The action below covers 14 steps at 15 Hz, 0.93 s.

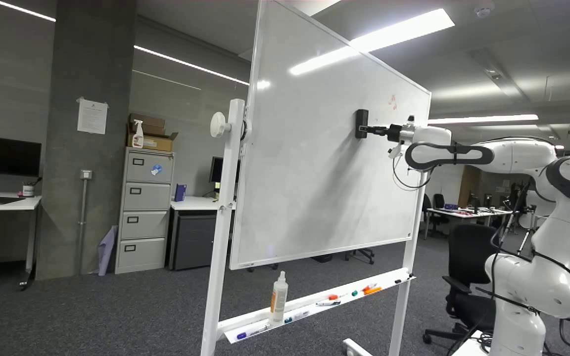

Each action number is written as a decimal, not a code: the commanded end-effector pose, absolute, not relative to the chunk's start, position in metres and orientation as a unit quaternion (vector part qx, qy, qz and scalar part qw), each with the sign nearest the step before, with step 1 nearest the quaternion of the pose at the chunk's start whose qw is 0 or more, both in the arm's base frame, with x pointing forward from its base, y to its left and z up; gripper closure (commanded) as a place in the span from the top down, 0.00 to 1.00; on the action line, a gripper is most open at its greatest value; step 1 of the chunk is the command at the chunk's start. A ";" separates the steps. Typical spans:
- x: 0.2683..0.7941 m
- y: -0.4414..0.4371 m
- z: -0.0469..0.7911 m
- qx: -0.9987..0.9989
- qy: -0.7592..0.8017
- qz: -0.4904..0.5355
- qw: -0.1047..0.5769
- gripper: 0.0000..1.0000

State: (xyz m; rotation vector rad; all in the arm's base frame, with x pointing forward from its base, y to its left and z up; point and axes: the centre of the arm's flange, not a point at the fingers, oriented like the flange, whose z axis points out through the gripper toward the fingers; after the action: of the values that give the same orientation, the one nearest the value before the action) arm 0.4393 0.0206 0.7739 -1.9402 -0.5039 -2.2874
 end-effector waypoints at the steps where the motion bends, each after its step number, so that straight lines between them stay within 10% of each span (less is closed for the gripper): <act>1: 0.459 -0.013 0.785 -0.644 -0.145 -0.751 0.028 0.31; 14: 0.453 -0.079 0.786 -0.648 -0.070 -0.759 0.015 0.31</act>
State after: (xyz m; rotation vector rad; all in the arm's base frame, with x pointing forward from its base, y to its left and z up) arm 0.4357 -0.0498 0.7809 -1.9488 -0.3254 -2.3359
